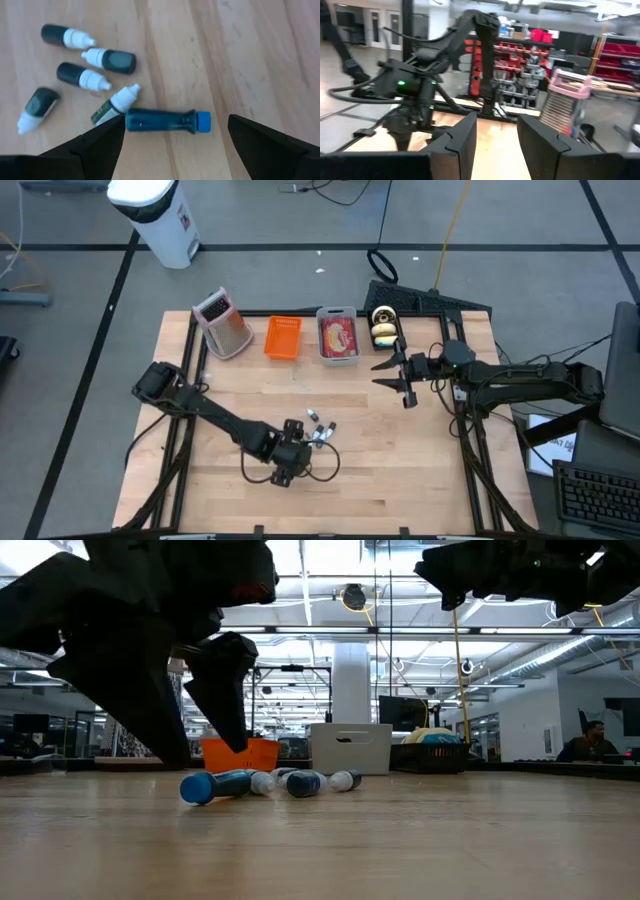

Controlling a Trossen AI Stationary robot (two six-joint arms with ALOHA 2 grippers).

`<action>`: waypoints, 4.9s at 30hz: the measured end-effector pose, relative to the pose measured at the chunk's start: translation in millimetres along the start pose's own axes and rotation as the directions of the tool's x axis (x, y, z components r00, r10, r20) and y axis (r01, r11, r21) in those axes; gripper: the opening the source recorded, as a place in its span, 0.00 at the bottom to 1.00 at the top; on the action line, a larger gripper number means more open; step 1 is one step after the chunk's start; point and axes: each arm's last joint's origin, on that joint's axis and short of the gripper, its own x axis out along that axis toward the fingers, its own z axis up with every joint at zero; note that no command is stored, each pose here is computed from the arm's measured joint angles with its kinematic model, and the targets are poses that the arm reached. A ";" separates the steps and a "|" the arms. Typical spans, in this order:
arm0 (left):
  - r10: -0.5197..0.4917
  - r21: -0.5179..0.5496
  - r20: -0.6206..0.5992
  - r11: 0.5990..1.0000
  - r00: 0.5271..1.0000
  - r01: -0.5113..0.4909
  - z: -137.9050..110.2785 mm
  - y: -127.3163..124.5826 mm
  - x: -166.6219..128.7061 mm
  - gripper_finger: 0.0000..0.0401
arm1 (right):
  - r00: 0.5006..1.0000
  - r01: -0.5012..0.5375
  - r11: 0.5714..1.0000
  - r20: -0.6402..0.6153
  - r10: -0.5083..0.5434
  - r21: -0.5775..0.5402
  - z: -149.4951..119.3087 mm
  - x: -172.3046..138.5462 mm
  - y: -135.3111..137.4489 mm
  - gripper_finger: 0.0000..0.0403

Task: Pick & Place Food Item
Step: Put the blue food coloring bottle into the orange bin

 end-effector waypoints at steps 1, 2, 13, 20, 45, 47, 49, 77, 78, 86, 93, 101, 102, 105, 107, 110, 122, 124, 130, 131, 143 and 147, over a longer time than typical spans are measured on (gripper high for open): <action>0.007 -0.015 0.000 1.000 1.000 -0.007 -0.2 -0.4 -0.1 0.89 | 1.000 0.005 1.000 -0.003 -0.005 0.003 -0.2 0.3 0.6 0.32; 0.011 -0.047 0.000 0.999 1.000 -0.011 -0.2 -0.2 -0.1 0.89 | 1.000 0.012 1.000 -0.004 -0.012 0.004 -0.3 0.4 0.8 0.32; 0.007 -0.636 -0.060 0.771 0.998 -0.044 -2.9 20.3 3.7 0.89 | 0.997 0.078 0.997 -0.011 -0.078 0.000 -0.3 1.8 3.0 0.32; -0.053 -0.841 -0.060 0.540 0.997 -0.021 -1.8 24.5 4.8 0.89 | 0.997 0.079 0.997 -0.011 -0.079 0.007 -0.4 1.8 3.0 0.32; -0.048 -0.830 -0.191 0.541 0.980 -0.136 -15.4 20.6 35.2 0.44 | 0.997 0.077 0.997 -0.025 -0.077 0.014 -1.9 1.7 3.2 0.32; -0.045 -0.806 -0.202 0.575 0.978 -0.139 -16.5 20.9 35.1 0.39 | 0.997 0.076 0.997 -0.034 -0.076 0.017 -2.9 1.7 3.3 0.32; -0.040 -0.767 -0.218 0.625 0.975 -0.145 -18.0 21.1 34.9 0.35 | 0.996 0.076 0.997 -0.042 -0.075 0.019 -3.7 1.6 3.3 0.32; 0.216 -0.583 -0.343 0.714 0.914 -0.388 -44.4 111.9 -87.0 0.16 | 0.997 0.014 0.999 -0.071 -0.011 0.042 -6.2 4.4 14.5 0.32; 0.230 -0.563 -0.400 0.703 0.887 -0.436 -49.7 117.4 -86.4 0.20 | 0.997 0.013 0.999 -0.072 -0.010 0.040 -6.3 4.4 14.5 0.32; 0.377 -0.481 -0.472 0.647 0.797 -0.592 -85.3 155.0 -55.0 0.52 | 0.996 0.010 1.000 -0.084 -0.009 0.021 -7.5 4.3 14.7 0.32; 0.208 -0.584 -0.477 0.651 0.854 -0.485 -131.2 155.2 -19.3 0.59 | 0.996 0.010 1.000 -0.086 -0.008 0.022 -7.7 4.3 14.7 0.32; 0.202 -0.601 -0.491 0.625 0.847 -0.497 -142.5 145.5 -14.1 0.60 | 0.996 0.011 1.000 -0.085 -0.009 0.021 -7.6 4.3 14.7 0.32; 0.209 -0.601 -0.486 0.625 0.849 -0.498 -141.8 145.2 -13.8 0.60 | 0.996 0.012 1.000 -0.084 -0.010 0.021 -7.5 4.3 14.7 0.32; 0.220 -0.595 -0.480 0.630 0.849 -0.500 -139.0 145.3 -14.2 0.60 | 0.996 0.012 1.000 -0.085 -0.010 0.021 -7.6 4.3 14.7 0.32; 0.207 -0.586 -0.496 0.637 0.843 -0.501 -135.4 146.8 -17.3 0.60 | 0.996 0.013 1.000 -0.085 -0.011 0.021 -7.6 4.3 14.6 0.32; 0.189 -0.593 -0.503 0.634 0.844 -0.496 -123.7 149.7 -26.1 0.60 | 0.996 0.014 1.000 -0.085 -0.012 0.021 -7.6 4.3 14.6 0.32; 0.034 -0.707 -0.350 0.646 0.936 -0.288 -102.9 149.8 -27.4 0.60 | 0.995 0.011 0.999 -0.098 -0.008 0.030 -8.8 4.2 14.8 0.32; 0.032 -0.721 -0.328 0.637 0.944 -0.272 -102.4 149.8 -25.5 0.60 | 0.995 0.011 0.999 -0.098 -0.008 0.030 -8.9 4.2 14.8 0.32; 0.030 -0.767 -0.246 0.605 0.969 -0.213 -102.7 148.9 -17.4 0.60 | 0.995 0.011 0.999 -0.097 -0.008 0.031 -8.8 4.2 14.8 0.32; 0.029 -0.774 -0.245 0.596 0.969 -0.214 -104.0 148.4 -16.4 0.60 | 0.995 0.011 0.999 -0.097 -0.008 0.031 -8.8 4.2 14.8 0.32; 0.066 -0.798 -0.216 0.563 0.974 -0.215 -117.5 137.1 -4.8 0.59 | 0.995 0.010 1.000 -0.095 -0.008 0.029 -8.6 4.2 14.8 0.32; 0.071 -0.791 -0.215 0.573 0.974 -0.216 -116.5 134.2 -4.4 0.52 | 0.996 0.011 1.000 -0.092 -0.008 0.028 -8.3 4.3 14.8 0.32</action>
